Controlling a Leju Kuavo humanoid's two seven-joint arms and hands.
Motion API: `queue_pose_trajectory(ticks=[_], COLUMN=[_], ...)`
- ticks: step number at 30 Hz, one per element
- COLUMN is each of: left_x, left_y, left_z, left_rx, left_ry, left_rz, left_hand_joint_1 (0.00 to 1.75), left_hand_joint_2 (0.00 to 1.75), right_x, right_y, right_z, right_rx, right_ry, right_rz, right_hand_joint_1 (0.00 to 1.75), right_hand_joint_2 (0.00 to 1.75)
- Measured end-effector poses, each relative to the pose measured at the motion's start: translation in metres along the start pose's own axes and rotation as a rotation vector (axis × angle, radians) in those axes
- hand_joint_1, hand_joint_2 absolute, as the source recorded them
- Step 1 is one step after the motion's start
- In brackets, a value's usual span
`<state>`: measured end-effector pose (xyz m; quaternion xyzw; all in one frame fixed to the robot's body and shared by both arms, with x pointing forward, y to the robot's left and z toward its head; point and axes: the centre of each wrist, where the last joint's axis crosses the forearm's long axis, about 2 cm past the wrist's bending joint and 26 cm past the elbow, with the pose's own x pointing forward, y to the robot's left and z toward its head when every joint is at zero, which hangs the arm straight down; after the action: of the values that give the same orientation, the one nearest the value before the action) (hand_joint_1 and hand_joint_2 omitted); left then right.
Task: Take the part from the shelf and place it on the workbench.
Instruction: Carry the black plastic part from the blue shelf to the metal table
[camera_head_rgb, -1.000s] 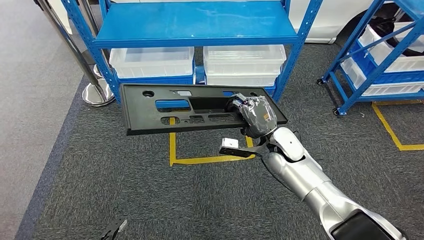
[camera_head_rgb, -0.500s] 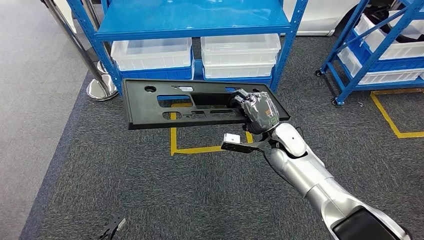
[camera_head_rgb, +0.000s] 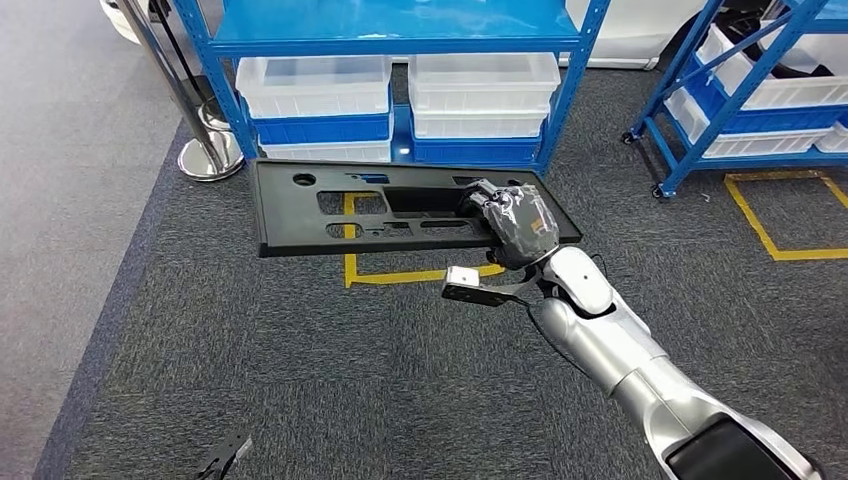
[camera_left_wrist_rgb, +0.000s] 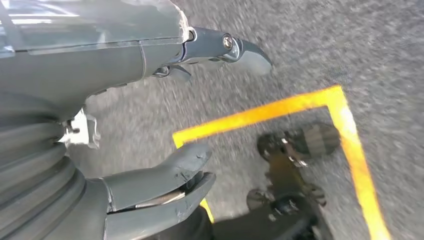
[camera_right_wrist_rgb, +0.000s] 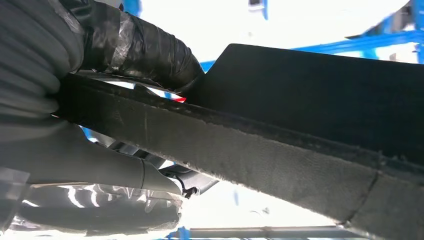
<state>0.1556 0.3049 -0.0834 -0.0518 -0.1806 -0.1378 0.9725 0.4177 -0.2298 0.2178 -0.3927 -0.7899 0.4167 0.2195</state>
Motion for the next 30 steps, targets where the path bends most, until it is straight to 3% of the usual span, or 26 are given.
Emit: queue_pose_trajectory(ticks=[4, 11, 19, 30], left_x=[-0.015, -0.024, 0.003, -0.002], left_y=[-0.024, -0.034, 0.008, 0.015], left_z=[0.001, 0.004, 0.003, 0.002], left_rx=[0.005, -0.026, -0.019, 0.017], left_ry=[0.008, 0.006, 0.007, 0.039], left_rz=[-0.014, -0.003, 0.074, 0.119], left_hand_joint_1=[0.0, 0.0, 0.0, 0.0], left_hand_joint_2=[1.75, 1.75, 1.75, 1.75], right_x=[-0.006, -0.004, 0.01, 0.013], right_y=[-0.005, -0.002, 0.0, -0.001], right_z=[0.002, 0.008, -0.004, -0.007], right_rx=[-0.009, 0.023, 0.03, 0.03], right_ry=[0.003, 0.01, -0.03, -0.041], right_rz=[0.013, -0.006, -0.075, -0.083], right_hand_joint_1=[1.75, 1.75, 1.75, 1.75], right_hand_joint_2=[1.75, 1.75, 1.75, 1.75])
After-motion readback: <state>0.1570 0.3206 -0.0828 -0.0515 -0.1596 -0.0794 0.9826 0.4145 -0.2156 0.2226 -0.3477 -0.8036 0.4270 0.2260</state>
